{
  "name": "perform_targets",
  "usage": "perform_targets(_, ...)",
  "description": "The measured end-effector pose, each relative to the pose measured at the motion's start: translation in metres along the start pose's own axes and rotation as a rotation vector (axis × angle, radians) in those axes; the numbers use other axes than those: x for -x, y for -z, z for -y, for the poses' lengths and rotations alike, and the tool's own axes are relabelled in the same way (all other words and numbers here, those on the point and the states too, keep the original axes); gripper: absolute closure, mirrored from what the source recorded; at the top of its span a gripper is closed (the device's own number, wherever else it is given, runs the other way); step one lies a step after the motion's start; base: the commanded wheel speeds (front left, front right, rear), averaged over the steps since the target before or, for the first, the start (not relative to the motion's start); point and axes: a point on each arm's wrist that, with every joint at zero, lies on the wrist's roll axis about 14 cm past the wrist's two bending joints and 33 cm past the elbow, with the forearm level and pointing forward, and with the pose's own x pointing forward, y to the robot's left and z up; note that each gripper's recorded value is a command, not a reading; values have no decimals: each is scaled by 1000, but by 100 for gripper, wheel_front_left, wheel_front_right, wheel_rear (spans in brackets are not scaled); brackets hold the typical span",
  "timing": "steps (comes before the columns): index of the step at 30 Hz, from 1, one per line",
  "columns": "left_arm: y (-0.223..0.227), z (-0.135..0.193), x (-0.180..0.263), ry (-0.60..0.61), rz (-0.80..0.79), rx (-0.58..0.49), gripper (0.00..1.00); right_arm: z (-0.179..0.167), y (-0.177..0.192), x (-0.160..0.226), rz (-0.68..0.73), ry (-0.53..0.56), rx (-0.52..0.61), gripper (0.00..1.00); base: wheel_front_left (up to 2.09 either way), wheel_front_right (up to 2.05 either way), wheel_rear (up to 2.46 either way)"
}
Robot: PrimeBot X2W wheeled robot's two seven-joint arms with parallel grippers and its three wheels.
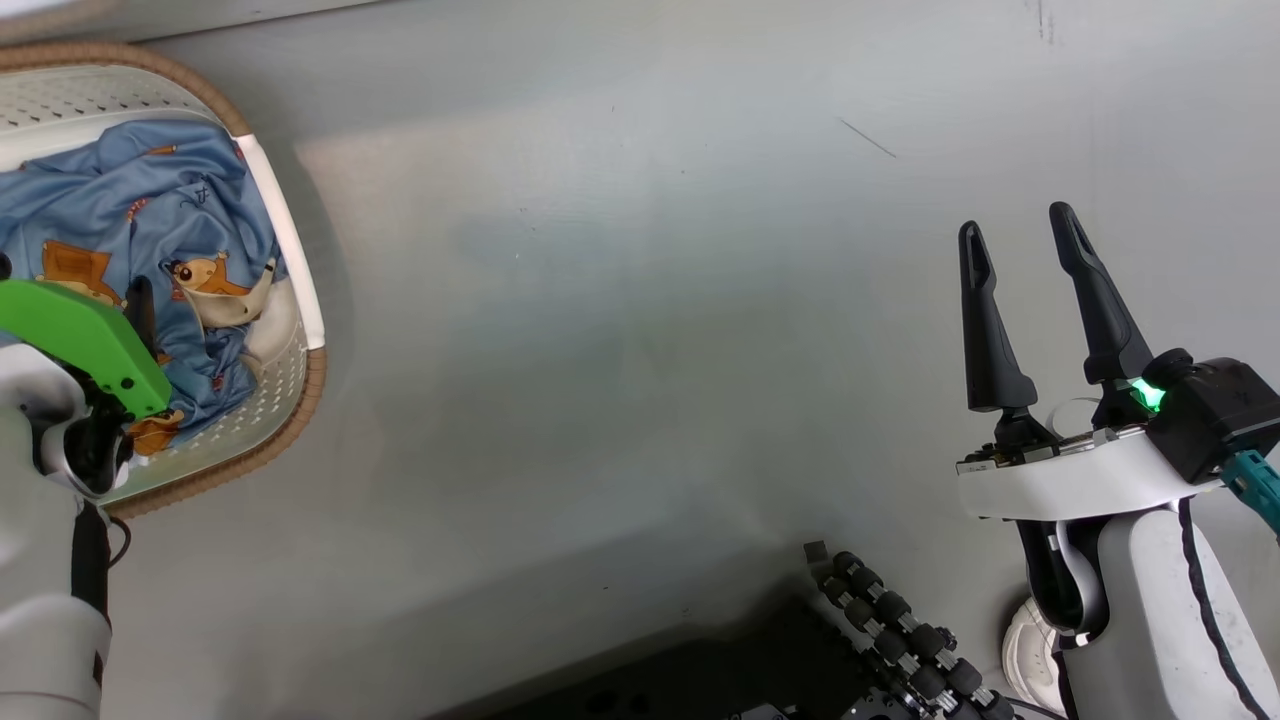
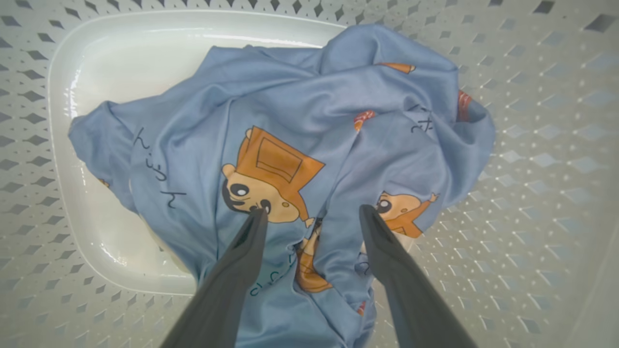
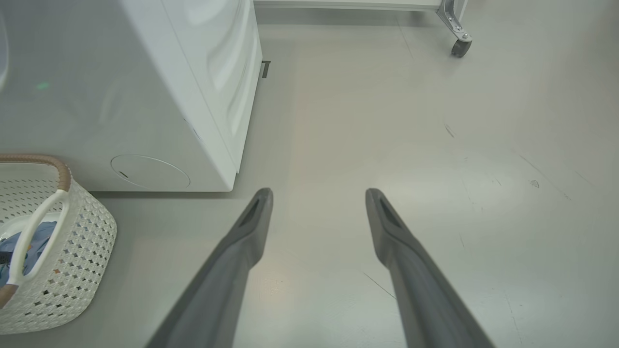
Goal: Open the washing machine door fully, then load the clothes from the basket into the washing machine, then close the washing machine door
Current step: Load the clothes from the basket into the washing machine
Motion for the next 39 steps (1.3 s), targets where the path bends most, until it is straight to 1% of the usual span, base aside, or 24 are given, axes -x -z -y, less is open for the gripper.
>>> perform_targets(10,1,2,-20,4,-19,-26,0,3,11,-5,-25,8,8,0,0,0,0)
perform_targets(16,0,-6,-30,-12,-29,-34,0,4,22,-6,-52,9,9,0,0,0,0)
perform_targets(24,2,-7,-41,-19,-37,-48,0,4,32,-8,-78,11,10,0,0,0,0)
perform_targets(29,6,-7,-43,-23,-45,-49,0,5,33,-8,-81,12,10,0,0,0,0)
perform_targets(38,10,-5,-45,-31,-52,-91,0,8,29,-10,-67,17,27,0,0,0,0)
perform_targets(39,9,-4,-45,-31,-49,-95,2,8,30,-10,-68,18,27,0,0,0,0)
